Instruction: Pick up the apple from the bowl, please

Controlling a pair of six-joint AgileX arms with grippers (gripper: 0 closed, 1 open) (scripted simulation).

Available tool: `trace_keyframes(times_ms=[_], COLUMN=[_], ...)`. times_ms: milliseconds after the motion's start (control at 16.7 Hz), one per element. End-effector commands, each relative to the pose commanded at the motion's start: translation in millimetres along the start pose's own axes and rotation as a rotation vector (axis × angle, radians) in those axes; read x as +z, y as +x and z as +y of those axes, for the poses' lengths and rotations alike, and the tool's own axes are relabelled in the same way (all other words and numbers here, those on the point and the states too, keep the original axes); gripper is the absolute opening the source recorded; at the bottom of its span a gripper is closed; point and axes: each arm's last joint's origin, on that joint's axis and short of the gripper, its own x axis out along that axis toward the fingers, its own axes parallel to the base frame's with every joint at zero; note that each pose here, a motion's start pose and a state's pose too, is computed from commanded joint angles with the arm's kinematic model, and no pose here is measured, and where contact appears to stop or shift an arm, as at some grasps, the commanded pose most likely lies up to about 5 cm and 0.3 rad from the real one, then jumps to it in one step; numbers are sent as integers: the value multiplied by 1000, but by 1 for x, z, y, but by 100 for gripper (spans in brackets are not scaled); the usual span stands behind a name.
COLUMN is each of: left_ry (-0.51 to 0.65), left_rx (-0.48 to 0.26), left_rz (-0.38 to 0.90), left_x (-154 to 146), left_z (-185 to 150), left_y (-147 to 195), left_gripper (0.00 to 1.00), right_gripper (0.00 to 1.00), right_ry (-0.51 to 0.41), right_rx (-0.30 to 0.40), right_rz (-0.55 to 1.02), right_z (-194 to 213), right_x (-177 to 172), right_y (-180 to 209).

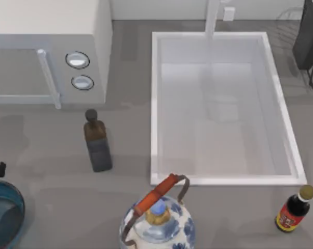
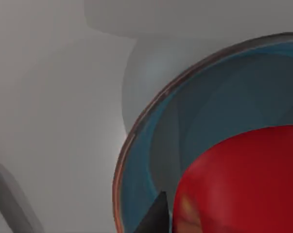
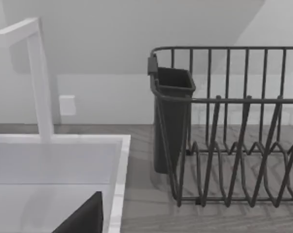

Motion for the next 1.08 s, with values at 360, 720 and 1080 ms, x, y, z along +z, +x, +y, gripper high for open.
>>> trace_keyframes(times_ms=[360,720,1080], left_ry=[0,-1,-3], left_rx=[-1,2,2], left_rz=[10,-23,-22], left_x=[3,-24,-20], left_z=[2,0,-1], left_y=[-119,-184,-185], left_gripper=[0,0,0], right_gripper=[100,100,100], right_ry=[0,0,0], right_rx=[0,0,0], right_rz=[0,0,0], right_z=[0,0,0], right_x=[0,0,0], right_y=[0,0,0])
